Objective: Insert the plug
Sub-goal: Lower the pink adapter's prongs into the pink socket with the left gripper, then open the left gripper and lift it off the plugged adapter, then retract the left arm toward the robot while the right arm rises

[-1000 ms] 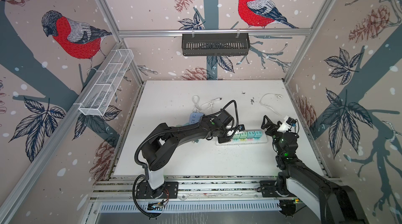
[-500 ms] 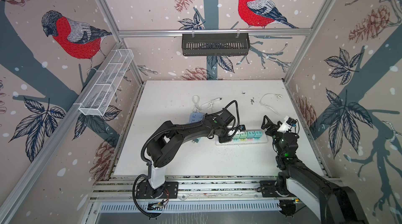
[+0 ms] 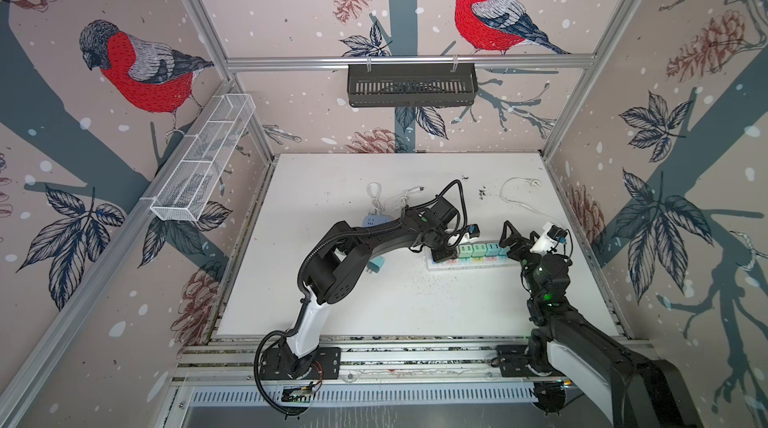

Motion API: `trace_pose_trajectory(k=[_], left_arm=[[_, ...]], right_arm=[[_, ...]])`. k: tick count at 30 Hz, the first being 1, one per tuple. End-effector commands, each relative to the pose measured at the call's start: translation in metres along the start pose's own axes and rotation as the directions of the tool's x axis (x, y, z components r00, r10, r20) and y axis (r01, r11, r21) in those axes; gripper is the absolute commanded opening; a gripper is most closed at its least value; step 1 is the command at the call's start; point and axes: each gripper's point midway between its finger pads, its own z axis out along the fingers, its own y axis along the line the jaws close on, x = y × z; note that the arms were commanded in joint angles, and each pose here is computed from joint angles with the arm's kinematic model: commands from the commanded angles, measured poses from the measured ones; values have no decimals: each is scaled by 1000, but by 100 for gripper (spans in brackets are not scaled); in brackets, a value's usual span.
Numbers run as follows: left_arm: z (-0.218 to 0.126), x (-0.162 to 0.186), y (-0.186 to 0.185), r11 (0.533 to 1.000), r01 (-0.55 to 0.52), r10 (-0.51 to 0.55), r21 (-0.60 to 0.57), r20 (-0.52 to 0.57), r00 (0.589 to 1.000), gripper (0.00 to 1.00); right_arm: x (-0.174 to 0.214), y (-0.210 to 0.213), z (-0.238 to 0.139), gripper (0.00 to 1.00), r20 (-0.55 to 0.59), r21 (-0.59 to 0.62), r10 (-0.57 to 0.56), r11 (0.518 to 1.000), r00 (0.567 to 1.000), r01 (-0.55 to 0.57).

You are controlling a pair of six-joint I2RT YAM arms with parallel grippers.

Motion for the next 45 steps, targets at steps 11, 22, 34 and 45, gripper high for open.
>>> trace_pose_trajectory(k=[11, 22, 34, 45], left_arm=[[1, 16, -23, 997, 4, -2, 83, -26, 1000, 5], [-12, 1, -25, 997, -27, 25, 73, 33, 999, 98], [-156, -38, -22, 954, 42, 61, -298, 326, 943, 98], [-348, 7, -20, 662, 651, -15, -372, 862, 507, 98]], right_arm=[[-5, 2, -1, 100, 23, -7, 2, 1000, 1000, -1], [-5, 2, -1, 100, 22, -7, 1, 1000, 1000, -1], [-5, 0, 5, 100, 16, 8, 7, 1000, 1000, -7], [-32, 52, 9, 100, -130, -136, 110, 982, 985, -128]])
